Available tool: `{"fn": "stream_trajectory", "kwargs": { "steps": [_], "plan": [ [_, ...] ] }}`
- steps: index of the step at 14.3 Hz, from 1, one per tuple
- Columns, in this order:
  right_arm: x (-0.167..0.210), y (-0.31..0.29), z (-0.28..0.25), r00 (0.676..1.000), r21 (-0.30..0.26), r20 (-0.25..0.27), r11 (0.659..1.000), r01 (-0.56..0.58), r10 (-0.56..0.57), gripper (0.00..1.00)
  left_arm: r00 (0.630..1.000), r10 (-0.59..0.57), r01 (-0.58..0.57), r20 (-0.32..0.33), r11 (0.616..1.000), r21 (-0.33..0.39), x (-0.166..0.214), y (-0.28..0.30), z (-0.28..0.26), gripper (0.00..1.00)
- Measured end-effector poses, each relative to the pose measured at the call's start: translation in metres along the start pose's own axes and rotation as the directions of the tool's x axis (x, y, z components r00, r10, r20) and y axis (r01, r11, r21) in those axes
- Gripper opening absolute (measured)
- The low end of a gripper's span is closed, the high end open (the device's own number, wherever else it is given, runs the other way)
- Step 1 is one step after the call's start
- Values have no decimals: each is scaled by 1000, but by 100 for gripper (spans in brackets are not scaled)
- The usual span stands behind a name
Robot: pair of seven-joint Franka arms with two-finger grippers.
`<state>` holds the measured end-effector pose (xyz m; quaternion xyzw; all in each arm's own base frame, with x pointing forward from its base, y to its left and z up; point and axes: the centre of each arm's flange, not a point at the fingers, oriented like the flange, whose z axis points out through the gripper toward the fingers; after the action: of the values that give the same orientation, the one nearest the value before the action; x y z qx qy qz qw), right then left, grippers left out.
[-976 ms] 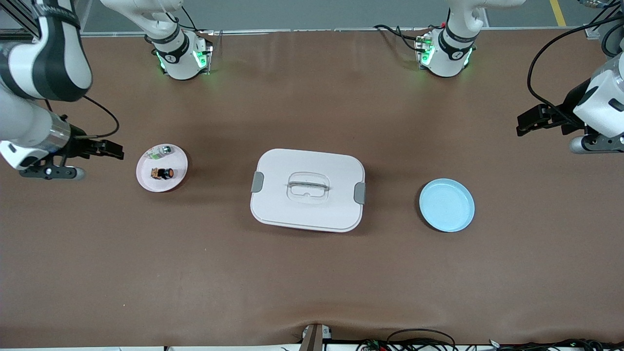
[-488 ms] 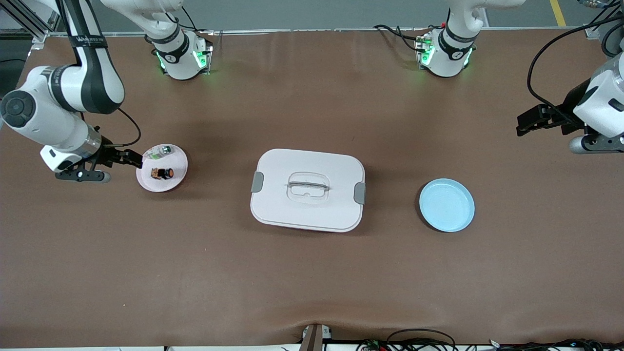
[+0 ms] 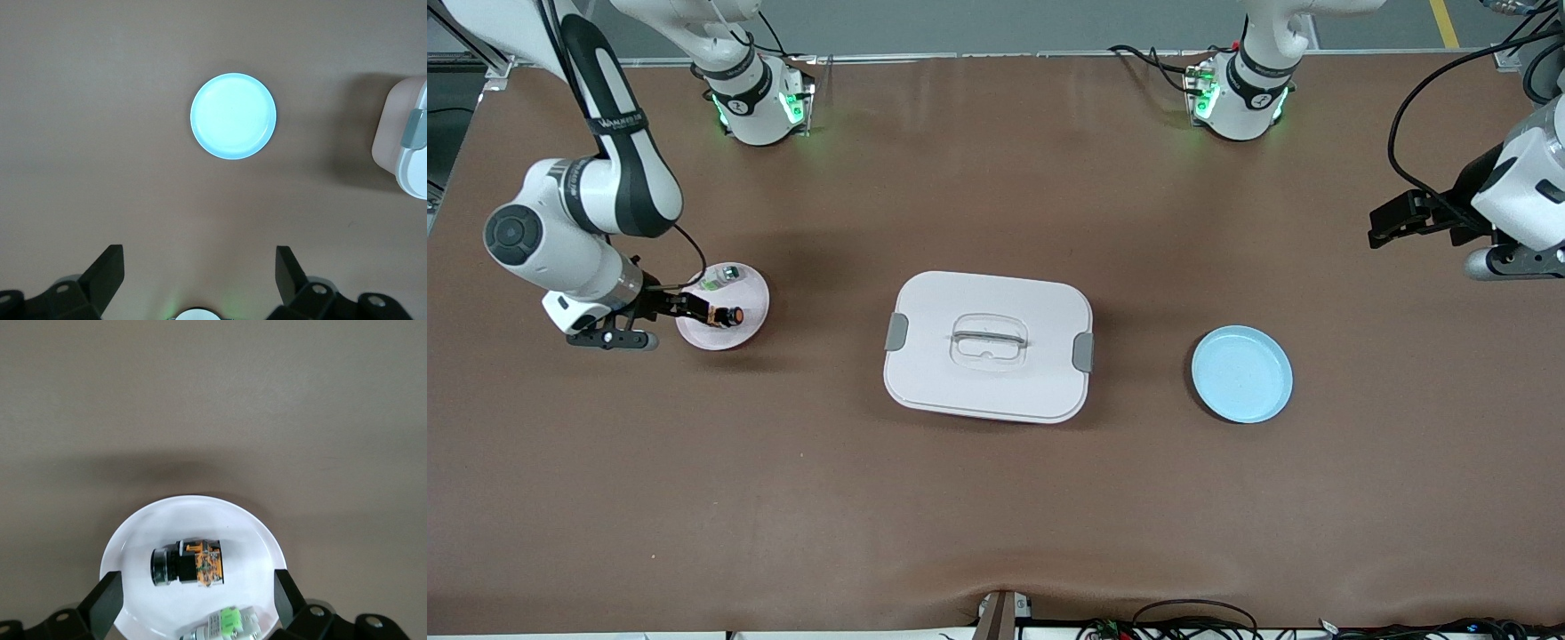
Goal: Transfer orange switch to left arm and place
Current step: 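Move the right gripper over the orange switch on the white plate, then lower the right gripper and close it on the orange switch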
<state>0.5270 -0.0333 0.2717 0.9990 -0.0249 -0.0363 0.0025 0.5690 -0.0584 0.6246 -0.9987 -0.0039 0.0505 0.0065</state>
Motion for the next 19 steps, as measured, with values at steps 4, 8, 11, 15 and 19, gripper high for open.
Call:
{"fn": "stream_trajectory", "kwargs": {
  "steps": [4, 8, 11, 15, 19],
  "plan": [
    [0, -2, 21, 999, 1, 34, 1000, 4, -4, 100, 1000, -1, 1, 0, 1000, 0, 0, -1, 0, 100],
    [-2, -5, 37, 998, 1, 64, 1000, 9, -10, 100, 1000, 3, -3, 0, 1000, 0, 0, 2, 0, 100],
    [-3, -7, 48, 996, 2, 86, 1000, 13, -13, 100, 1000, 1, -1, 0, 1000, 0, 0, 0, 0, 100],
    [-6, -8, 63, 993, 2, 113, 1000, 14, -14, 100, 1000, -1, 1, 1, 1000, 0, 1, -1, 1, 100],
    [-8, -8, 76, 990, 3, 137, 1000, 15, -16, 100, 1000, -2, 2, 2, 1000, 0, 1, -1, 1, 100]
  ]
}}
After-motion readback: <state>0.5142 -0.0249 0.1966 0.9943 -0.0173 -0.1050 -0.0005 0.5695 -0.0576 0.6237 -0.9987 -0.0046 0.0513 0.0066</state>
